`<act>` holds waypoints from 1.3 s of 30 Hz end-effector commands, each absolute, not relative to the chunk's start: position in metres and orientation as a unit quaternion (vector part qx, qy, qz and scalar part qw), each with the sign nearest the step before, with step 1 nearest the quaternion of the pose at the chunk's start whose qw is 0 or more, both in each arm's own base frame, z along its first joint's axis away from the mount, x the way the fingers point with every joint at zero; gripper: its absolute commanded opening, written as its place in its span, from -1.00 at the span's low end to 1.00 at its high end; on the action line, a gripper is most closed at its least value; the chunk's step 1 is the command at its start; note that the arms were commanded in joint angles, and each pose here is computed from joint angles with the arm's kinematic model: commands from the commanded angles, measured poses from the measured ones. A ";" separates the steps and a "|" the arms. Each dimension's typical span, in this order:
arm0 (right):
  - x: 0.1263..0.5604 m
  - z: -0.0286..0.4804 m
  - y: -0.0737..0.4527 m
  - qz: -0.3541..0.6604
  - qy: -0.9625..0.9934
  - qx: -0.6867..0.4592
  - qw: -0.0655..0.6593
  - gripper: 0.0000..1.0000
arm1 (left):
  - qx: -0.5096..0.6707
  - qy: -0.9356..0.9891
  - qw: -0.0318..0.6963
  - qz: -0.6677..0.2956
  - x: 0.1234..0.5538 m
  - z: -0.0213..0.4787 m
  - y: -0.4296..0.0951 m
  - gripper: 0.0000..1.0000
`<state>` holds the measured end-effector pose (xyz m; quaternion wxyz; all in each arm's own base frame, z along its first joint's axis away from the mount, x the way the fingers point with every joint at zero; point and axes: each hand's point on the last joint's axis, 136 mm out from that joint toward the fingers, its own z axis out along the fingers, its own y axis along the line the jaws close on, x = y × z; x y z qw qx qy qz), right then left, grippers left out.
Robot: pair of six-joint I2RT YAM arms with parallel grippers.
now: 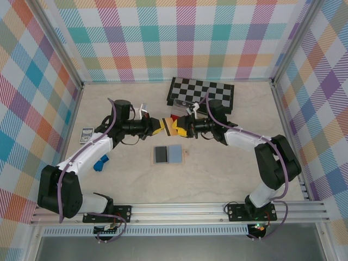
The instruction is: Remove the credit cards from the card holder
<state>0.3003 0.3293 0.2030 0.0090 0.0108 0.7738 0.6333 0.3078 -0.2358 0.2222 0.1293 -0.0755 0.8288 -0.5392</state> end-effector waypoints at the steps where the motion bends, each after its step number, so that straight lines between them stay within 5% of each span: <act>1: 0.302 0.221 0.337 0.649 0.760 -0.023 0.019 -0.52 | -0.089 0.822 0.119 -0.550 0.309 0.219 -0.233 -1.00; 6: 0.301 0.221 0.333 0.627 0.777 -0.033 0.043 -0.87 | -0.108 0.829 0.113 -0.537 0.306 0.211 -0.228 -0.96; 13: 0.307 0.215 0.299 0.490 0.853 -0.083 0.158 -1.00 | -0.159 0.878 0.099 -0.440 0.299 0.175 -0.202 0.08; 24: 0.350 0.230 0.212 0.183 0.890 -0.225 0.352 -1.00 | -0.229 0.933 0.163 -0.226 0.299 0.123 -0.118 0.94; 39: 0.377 0.195 0.222 0.147 0.823 -0.469 0.283 -1.00 | -0.240 0.937 0.160 -0.200 0.302 0.124 -0.109 1.00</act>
